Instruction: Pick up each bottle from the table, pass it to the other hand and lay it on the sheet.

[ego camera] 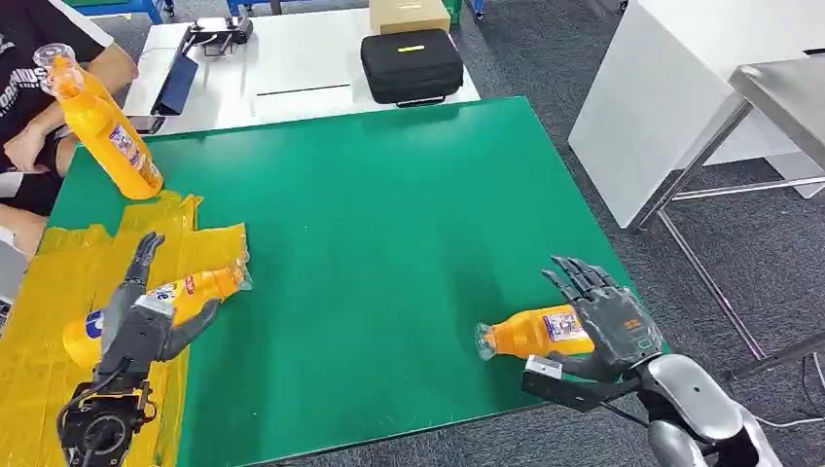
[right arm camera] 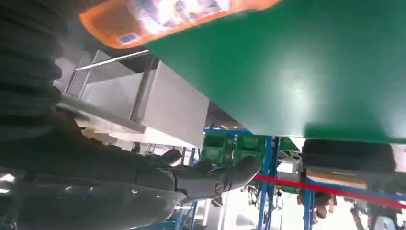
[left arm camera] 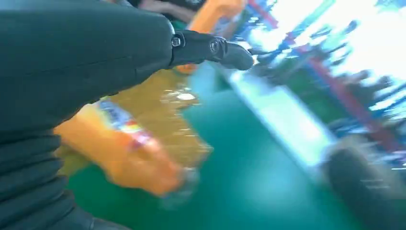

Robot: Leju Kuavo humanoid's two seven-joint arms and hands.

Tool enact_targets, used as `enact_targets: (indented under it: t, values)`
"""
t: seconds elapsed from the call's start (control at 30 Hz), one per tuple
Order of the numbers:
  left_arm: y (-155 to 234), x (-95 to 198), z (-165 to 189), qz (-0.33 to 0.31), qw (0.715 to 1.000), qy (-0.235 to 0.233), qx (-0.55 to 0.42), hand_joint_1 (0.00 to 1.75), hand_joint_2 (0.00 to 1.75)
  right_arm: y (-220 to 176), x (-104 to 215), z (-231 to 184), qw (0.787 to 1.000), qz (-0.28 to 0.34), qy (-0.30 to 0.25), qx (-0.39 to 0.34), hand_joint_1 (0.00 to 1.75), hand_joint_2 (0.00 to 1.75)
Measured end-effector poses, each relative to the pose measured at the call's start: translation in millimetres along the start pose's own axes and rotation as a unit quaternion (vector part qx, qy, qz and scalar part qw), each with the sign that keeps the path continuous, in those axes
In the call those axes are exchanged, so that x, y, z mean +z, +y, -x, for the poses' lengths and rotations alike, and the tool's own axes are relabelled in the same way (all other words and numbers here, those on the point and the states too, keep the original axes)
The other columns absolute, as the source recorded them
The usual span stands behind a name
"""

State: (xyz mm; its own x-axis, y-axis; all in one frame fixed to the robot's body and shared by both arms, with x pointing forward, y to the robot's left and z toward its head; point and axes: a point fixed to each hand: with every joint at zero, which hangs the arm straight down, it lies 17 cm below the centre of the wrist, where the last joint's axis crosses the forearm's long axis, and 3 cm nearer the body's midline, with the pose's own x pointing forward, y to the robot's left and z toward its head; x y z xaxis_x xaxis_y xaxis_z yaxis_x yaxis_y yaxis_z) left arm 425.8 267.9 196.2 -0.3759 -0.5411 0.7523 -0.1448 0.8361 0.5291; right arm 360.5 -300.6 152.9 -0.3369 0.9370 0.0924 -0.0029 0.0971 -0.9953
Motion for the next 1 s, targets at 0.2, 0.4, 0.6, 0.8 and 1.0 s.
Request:
enact_targets:
  t: [0.2,0.4,0.6,0.8,1.0]
  values:
    - [18,4,-41,-0.018,0.997,-0.046,0.059,0.00,1.75,14,8,36,0.999,-0.037,0.027,0.003,0.00,1.75]
    - [21,6,-53,-0.022,0.995,-0.059,0.076,0.00,1.75,34,21,59,0.995,-0.083,0.060,0.007,0.00,1.75]
    - [19,7,-58,-0.023,0.994,-0.057,0.090,0.00,1.75,45,40,84,0.990,-0.108,0.092,0.012,0.00,1.75]
    - [17,7,-59,-0.020,0.993,-0.056,0.097,0.00,1.75,53,50,94,0.986,-0.126,0.105,0.006,0.00,1.75]
    - [10,2,-66,-0.011,0.992,-0.061,0.107,0.00,1.75,76,66,111,0.978,-0.164,0.125,-0.003,0.00,1.75]
